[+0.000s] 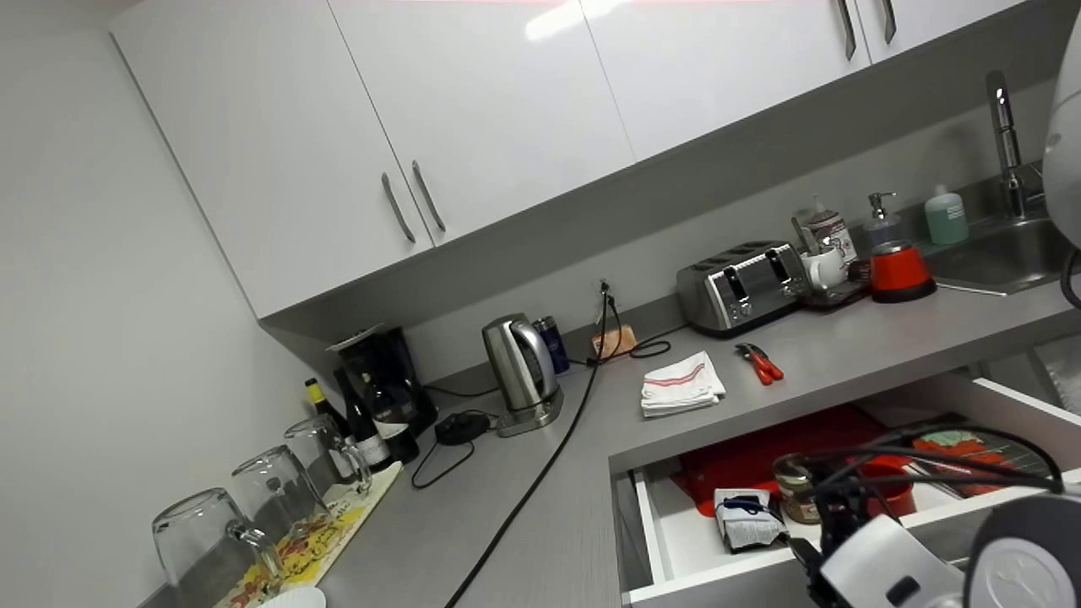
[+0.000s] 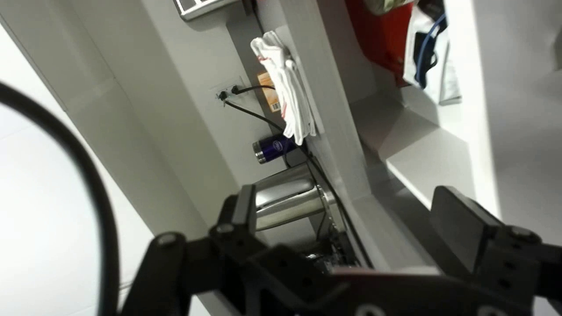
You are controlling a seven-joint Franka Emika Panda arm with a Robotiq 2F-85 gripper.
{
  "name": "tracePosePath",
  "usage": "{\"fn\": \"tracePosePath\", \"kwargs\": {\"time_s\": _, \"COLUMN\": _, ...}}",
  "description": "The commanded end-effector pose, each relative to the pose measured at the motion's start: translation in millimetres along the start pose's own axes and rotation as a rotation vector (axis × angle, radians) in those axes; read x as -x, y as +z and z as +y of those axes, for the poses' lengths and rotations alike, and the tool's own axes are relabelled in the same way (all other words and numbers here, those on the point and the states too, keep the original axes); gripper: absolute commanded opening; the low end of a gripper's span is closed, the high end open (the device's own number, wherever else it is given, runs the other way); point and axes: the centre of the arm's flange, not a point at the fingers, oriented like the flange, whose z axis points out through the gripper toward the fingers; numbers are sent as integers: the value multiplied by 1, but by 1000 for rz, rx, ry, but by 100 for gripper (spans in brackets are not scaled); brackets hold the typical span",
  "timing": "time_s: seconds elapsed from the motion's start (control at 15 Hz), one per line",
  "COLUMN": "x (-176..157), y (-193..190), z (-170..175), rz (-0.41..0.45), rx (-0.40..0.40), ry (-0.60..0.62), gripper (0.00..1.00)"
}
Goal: Open the topmost drawer on the left side of the cabinet, remove the red cup from the drawer and place it on the countertop, close the open drawer
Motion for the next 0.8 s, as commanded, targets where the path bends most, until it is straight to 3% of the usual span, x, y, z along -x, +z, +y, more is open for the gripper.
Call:
{"fn": "tracePosePath", "kwargs": {"time_s": 0.0, "x": -34, "y": 32, "z": 51, "rz": -79, "rx": -10, "ry": 125, "gripper": 100}}
{"fn": "tracePosePath", "kwargs": {"time_s": 0.27, "x": -42, "y": 79, "z": 87, "rz": -208, "rx": -53, "ry": 202, "gripper": 100}}
{"fn": "tracePosePath", "kwargs": {"time_s": 0.73, "x": 3, "y": 149, "z": 122, "rz": -417, "rx": -181, "ry": 285, "gripper": 100}}
